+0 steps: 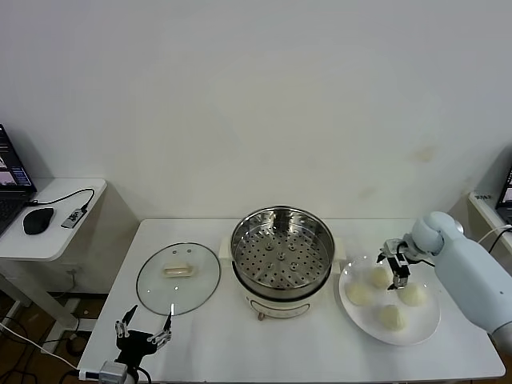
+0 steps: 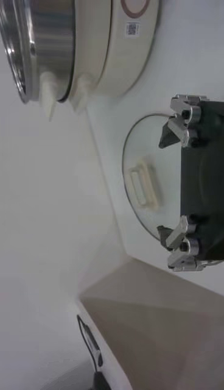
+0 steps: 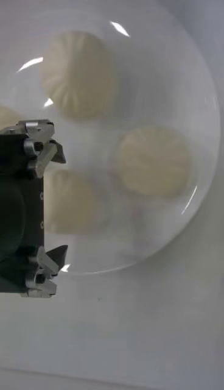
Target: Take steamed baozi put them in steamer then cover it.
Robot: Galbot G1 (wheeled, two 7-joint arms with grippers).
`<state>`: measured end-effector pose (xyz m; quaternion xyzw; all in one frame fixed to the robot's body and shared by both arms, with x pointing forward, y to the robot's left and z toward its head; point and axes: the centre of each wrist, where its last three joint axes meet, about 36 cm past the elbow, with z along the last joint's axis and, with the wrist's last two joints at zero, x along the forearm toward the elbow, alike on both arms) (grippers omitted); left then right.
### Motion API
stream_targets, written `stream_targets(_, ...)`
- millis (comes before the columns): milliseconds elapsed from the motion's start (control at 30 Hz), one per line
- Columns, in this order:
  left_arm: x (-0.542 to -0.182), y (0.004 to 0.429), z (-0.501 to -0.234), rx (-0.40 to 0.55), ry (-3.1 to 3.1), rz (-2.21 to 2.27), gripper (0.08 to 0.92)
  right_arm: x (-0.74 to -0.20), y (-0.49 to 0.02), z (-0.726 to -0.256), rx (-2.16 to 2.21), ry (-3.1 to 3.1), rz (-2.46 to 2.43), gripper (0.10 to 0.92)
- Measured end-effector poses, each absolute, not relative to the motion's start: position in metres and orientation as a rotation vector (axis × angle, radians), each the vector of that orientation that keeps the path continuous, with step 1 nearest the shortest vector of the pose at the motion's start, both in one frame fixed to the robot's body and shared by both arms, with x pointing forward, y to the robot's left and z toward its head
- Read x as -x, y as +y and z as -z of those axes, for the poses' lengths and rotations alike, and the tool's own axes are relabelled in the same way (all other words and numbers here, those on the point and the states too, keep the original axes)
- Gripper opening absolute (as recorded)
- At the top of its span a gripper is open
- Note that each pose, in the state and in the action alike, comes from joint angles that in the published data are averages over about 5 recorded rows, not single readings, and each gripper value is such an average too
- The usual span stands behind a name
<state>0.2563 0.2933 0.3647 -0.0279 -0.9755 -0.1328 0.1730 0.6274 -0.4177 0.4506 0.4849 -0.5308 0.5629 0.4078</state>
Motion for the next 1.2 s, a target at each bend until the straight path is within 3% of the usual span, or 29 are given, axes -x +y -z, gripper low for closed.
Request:
stream_targets(200,-0.257,0.293,-0.363,0.082,-2.764,0.376,0.823,-0.626,-0.422,-0.446,-1.207,-1.348,-1.408,0.810)
stream_targets(467,-0.257,0.293,-0.362,0.083,-2.763,0.375,0.823,-0.626,-0.428,-0.447,-1.188,-1.374,-1.399,0.683)
stream_targets(733,-0.258,0.291,-0.361,0.088,-2.765,0.370,0.823,-0.625,-0.434,-0.461,-1.170,-1.409,-1.394,0.653)
stream_targets(1200,-0.261,0.292,-0.370,0.085,-2.787,0.395,0.823,-0.651,-0.418,-0.572,-1.216,-1.509,-1.432,0.653)
